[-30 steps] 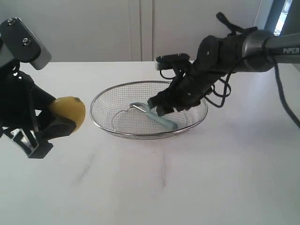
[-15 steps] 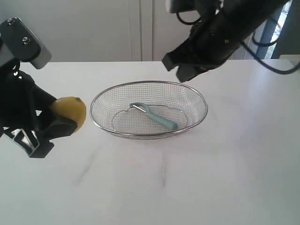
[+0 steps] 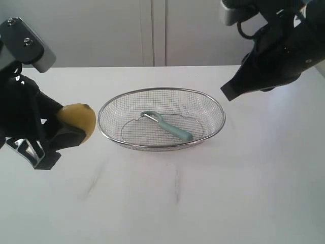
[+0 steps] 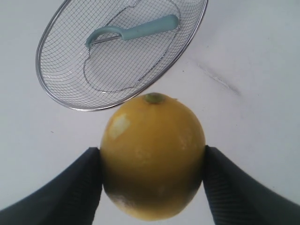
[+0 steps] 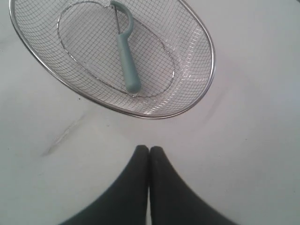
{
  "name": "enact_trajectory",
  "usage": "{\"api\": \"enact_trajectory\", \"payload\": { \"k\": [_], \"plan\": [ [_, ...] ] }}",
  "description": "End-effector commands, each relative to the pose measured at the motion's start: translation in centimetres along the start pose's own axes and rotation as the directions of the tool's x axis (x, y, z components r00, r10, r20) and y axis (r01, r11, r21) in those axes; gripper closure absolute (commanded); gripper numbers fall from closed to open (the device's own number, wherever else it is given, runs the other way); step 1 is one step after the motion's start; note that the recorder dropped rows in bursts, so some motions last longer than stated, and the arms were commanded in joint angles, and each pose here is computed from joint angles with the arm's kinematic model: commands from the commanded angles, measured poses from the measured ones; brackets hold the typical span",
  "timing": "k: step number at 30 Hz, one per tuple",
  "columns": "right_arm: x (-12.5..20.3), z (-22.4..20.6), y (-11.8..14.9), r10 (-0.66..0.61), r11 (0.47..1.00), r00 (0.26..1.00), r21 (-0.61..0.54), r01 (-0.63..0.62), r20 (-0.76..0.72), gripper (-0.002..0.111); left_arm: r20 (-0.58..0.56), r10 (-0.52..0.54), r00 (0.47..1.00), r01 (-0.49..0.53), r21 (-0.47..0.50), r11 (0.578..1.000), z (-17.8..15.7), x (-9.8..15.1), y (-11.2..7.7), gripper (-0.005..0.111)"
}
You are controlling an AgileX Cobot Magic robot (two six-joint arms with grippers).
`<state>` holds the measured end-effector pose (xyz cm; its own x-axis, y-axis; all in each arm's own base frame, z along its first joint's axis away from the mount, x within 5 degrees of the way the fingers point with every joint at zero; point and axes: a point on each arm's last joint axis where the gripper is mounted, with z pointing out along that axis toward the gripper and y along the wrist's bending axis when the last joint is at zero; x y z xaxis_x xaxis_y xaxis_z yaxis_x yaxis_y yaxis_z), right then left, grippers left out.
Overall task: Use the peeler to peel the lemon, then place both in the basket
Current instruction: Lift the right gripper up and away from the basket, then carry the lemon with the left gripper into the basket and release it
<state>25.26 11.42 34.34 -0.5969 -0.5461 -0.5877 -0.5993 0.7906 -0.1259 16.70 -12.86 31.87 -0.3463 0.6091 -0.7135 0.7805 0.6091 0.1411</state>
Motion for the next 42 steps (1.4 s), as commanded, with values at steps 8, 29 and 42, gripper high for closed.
{"api": "enact_trajectory", "payload": {
  "k": [8,29,42],
  "plan": [
    [0.1,-1.4,0.2,0.039,0.999,0.997,-0.008,-0.039,0.060,0.108,0.005,-0.017,1.000,0.017,0.003,1.000,0.6,-0.3,0.1,0.107],
    [0.2,-2.1,0.3,0.045,0.999,0.996,-0.013,-0.044,0.078,0.108,-0.048,-0.045,0.998,0.047,0.051,0.998,8.1,-9.1,3.7,0.107],
    [0.2,-2.1,0.3,0.044,0.999,0.996,-0.012,-0.043,0.077,0.108,-0.093,-0.055,0.994,0.060,0.043,0.997,15.7,-9.7,5.1,0.107]
  ]
}}
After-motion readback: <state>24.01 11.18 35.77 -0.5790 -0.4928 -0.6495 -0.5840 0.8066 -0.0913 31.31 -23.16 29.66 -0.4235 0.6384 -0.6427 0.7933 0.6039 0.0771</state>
